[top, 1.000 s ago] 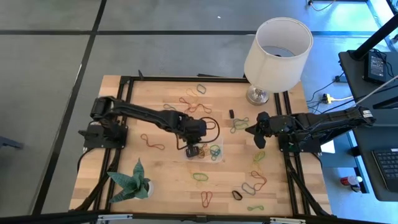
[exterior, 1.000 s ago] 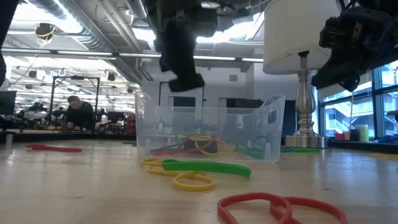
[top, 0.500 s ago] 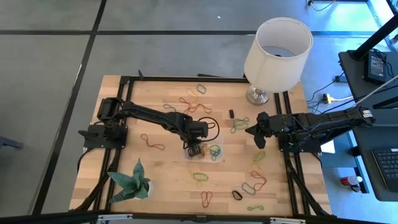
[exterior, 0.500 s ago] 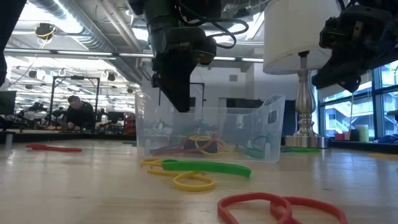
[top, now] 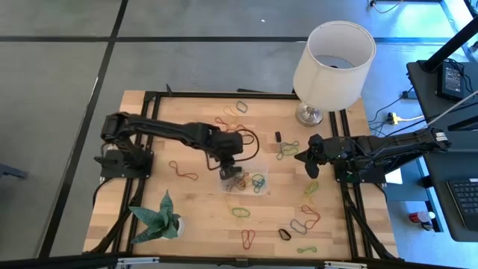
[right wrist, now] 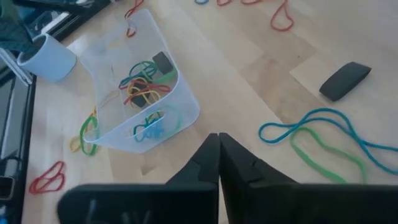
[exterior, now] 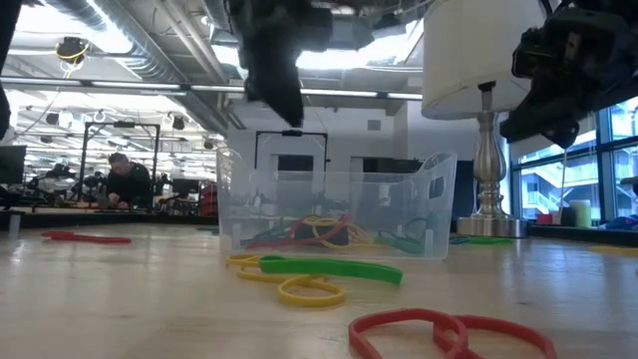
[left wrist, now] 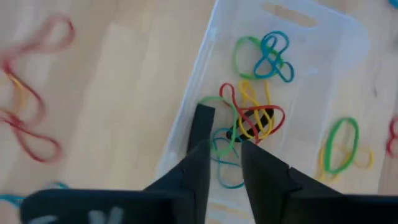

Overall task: Pick and place rubber bands into bin
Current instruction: Put the red rubber band into the transparent bin

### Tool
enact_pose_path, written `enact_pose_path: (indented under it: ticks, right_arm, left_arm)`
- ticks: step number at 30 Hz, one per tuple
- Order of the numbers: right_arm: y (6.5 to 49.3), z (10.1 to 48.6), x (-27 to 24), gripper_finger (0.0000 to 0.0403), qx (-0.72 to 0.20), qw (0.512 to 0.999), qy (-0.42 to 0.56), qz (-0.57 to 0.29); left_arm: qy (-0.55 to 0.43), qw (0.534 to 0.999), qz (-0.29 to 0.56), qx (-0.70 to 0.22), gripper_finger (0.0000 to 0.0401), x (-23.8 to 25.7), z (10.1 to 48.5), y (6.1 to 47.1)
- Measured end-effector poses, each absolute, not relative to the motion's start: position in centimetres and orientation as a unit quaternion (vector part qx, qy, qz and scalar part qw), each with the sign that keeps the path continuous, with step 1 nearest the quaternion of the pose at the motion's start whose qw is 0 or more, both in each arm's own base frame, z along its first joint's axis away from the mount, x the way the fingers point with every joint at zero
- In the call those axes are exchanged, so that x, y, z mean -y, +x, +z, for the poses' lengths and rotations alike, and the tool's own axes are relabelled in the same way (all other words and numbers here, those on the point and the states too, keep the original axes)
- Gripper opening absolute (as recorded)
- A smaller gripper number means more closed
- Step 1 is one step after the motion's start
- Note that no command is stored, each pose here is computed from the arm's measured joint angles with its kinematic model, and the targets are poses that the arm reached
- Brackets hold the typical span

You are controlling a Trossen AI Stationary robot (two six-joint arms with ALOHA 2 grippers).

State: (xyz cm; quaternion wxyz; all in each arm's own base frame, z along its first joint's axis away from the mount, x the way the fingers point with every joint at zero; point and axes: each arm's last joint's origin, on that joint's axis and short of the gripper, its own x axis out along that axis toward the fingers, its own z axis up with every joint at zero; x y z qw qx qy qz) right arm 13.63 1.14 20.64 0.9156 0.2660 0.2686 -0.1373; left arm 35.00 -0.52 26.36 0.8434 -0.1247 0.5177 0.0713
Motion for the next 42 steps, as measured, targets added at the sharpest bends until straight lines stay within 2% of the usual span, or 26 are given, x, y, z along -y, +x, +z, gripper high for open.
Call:
enact_pose_path:
  ticks: [5,11,17,21,25,33,38,42]
  right_arm:
    - [13.6,20.6,-1.6,0.0003,-0.269,0.907,0.296,-0.132]
    - [14.2,20.9,-2.7,0.0002,-0.293,0.890,0.326,-0.127]
    - [15.6,22.6,-4.0,0.0001,-0.383,0.845,0.331,-0.170]
    - [16.9,24.1,-5.6,0.0001,-0.461,0.793,0.332,-0.221]
    - [18.3,25.0,-8.1,0.0001,-0.524,0.714,0.382,-0.263]
    - [18.4,22.0,-13.7,0.0035,-0.577,0.576,0.449,-0.365]
    - [17.1,20.1,-16.0,0.0079,-0.568,0.537,0.465,-0.417]
    - [16.2,19.0,-17.3,0.0114,-0.583,0.523,0.454,-0.424]
  left_arm:
    - [-0.087,0.856,0.045,-0.508,0.0010,-0.5,27.6,32.2]
    - [-0.100,0.884,0.064,-0.453,0.0002,-1.9,27.3,27.8]
    - [-0.108,0.911,0.077,-0.391,0.0001,-2.5,26.3,23.4]
    - [-0.111,0.913,0.082,-0.385,0.0002,-2.6,25.5,21.0]
    - [-0.110,0.917,0.068,-0.377,0.0001,-2.5,24.9,19.4]
    - [-0.094,0.921,0.038,-0.375,0.0001,-2.1,24.1,17.9]
    - [-0.079,0.923,0.006,-0.376,0.0002,-2.0,24.1,17.9]
    - [-0.079,0.923,0.002,-0.376,0.0001,-2.0,24.1,17.9]
